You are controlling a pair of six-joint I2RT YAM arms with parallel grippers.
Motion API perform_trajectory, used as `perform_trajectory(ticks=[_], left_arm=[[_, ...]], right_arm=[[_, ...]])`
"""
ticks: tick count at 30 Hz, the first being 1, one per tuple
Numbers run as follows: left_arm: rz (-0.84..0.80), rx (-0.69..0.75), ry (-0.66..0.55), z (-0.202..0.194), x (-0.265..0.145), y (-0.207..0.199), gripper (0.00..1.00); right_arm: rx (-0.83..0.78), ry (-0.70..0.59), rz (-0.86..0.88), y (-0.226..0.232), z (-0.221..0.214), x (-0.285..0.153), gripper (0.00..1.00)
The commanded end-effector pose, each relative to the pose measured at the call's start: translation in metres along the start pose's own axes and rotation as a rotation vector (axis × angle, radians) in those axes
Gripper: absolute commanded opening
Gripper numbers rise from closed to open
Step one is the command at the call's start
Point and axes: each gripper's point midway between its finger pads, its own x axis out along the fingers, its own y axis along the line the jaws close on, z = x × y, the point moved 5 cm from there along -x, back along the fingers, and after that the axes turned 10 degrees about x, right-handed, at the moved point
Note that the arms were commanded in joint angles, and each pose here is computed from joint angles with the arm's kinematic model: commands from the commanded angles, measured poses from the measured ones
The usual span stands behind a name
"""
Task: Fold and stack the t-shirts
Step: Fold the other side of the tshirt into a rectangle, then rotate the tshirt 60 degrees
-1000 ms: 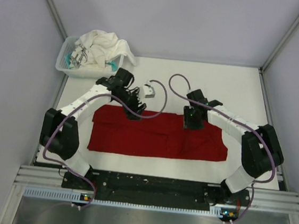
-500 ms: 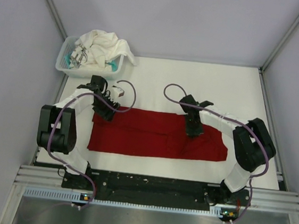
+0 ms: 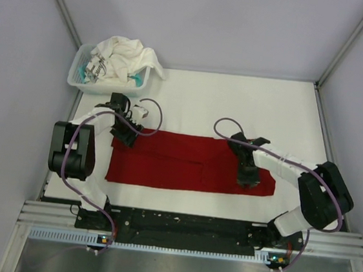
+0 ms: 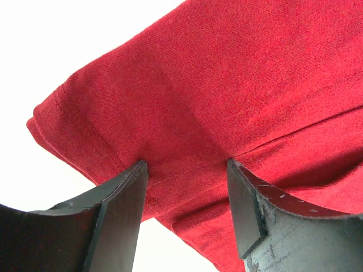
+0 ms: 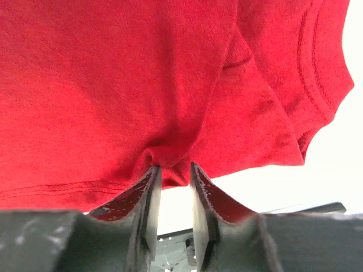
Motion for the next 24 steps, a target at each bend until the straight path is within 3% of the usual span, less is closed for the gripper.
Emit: perform_trajectory(ticks=[1,4,7,13,18,24], left_arm=[[0.021,-0.006,0.013,-0.006,0.008,0.006,0.63],[0.023,0.005,0.008,-0.006,0.003,0.005,0.63],[0.016,0.023,-0.004,-0.006,-0.005,0.002,0.63],[-0.004,0.048,-0.082,0.007,-0.035,-0.002,0.63],[0.052,0.047,-0.089,0.012,-0.043,0.01,0.63],[0.116,-0.001,-0.026,0.016,-0.017,0.033,0.62]], right_arm=[[0.088,0.003,0.009,-0.005,-0.011,-0.009,0.35],[0.141,-0.023,0.045,-0.012,-0.01,-0.022,0.46],[0.211,-0.036,0.125,-0.02,-0.002,-0.035,0.47],[0.314,-0.275,0.296,-0.038,0.088,-0.058,0.49],[0.327,-0.363,0.294,-0.044,0.151,-0.038,0.48],[0.309,-0.338,0.235,-0.027,0.198,0.002,0.48]])
